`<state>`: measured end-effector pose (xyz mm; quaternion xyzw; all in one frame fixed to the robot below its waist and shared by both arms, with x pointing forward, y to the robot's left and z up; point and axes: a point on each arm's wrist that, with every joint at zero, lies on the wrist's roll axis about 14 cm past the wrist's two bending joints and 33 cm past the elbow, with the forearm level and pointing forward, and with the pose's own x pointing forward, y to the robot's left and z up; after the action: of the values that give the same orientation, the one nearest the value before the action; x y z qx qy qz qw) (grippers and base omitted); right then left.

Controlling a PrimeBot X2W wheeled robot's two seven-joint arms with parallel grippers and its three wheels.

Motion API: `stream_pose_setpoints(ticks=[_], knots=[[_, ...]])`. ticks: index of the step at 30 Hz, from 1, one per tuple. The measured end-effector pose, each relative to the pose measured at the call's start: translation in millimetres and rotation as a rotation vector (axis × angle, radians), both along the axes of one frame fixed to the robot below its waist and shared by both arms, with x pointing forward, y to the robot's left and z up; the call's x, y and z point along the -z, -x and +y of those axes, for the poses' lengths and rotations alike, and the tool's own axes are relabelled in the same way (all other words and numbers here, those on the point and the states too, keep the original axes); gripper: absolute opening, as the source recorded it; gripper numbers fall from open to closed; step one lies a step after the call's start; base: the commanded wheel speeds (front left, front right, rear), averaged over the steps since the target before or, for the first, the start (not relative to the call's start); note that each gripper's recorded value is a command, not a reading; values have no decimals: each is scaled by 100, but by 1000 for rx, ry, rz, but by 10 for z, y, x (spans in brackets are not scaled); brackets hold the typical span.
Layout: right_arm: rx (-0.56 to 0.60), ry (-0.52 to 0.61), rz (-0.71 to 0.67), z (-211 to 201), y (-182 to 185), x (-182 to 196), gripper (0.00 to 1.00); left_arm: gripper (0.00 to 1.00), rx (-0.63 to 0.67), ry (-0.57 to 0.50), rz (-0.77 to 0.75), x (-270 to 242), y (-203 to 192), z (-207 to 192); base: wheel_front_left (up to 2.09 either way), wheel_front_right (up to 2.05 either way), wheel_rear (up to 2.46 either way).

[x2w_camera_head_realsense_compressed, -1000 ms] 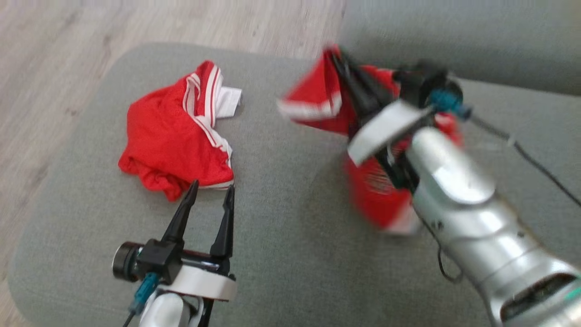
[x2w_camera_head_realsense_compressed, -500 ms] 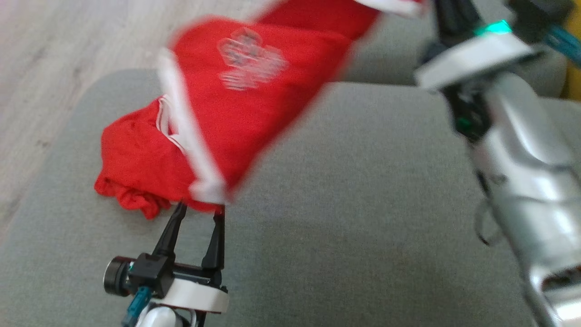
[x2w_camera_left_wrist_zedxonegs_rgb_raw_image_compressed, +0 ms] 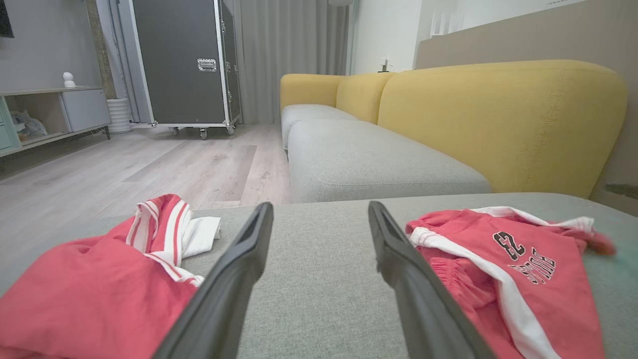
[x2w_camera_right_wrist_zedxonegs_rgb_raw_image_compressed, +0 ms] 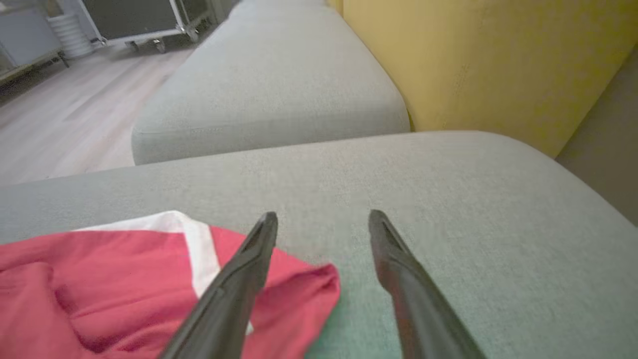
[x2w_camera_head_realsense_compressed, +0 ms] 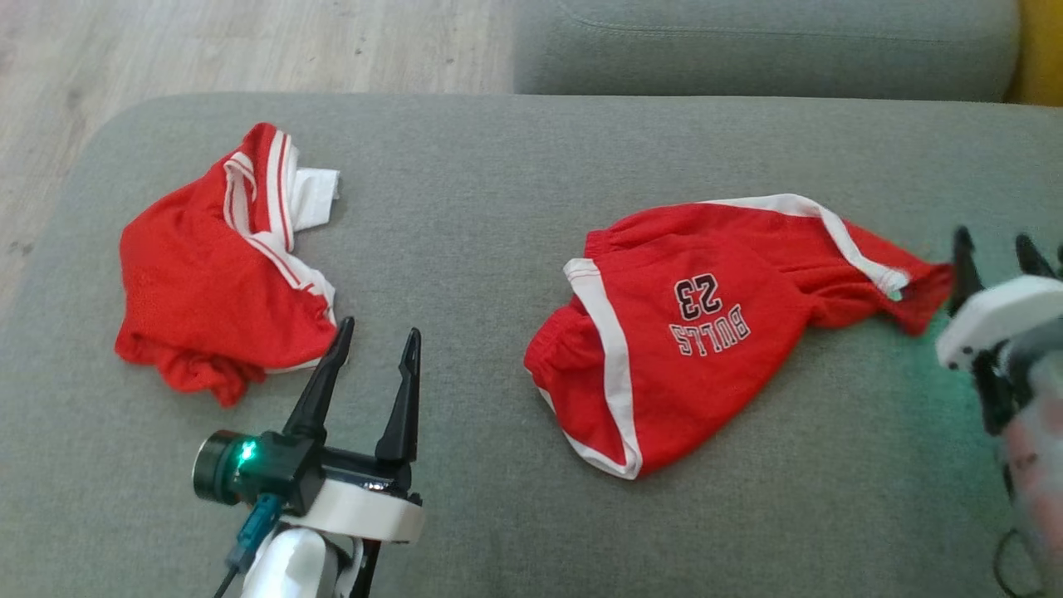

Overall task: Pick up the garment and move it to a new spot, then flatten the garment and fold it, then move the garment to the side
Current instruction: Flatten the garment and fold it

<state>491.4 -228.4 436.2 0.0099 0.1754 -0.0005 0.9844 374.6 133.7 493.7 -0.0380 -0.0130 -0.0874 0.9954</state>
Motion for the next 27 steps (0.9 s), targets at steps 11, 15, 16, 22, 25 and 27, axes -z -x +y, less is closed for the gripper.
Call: stream_pose_setpoints(ticks=[11, 15, 16, 22, 25, 27], knots=[[-255, 10, -555, 1086, -1, -1449, 100, 100, 29, 7, -50, -167, 1, -118, 0, 0, 0], [-302, 0, -534, 1257, 484, -1181, 100, 100, 37, 16, -67, -227, 39, -151, 0, 0, 0], [-315, 4, -524, 1296, 598, -1115, 100, 100, 35, 17, -68, -228, 55, -154, 0, 0, 0], [-301, -28, -498, 1271, 986, -952, 100, 100, 32, 15, -47, -153, 136, -165, 0, 0, 0], [-281, -60, -468, 1229, 1074, -851, 100, 100, 25, 16, -39, -125, 147, -151, 0, 0, 0], [-278, -65, -453, 1222, 1105, -799, 100, 100, 24, 17, -39, -124, 147, -149, 0, 0, 0]])
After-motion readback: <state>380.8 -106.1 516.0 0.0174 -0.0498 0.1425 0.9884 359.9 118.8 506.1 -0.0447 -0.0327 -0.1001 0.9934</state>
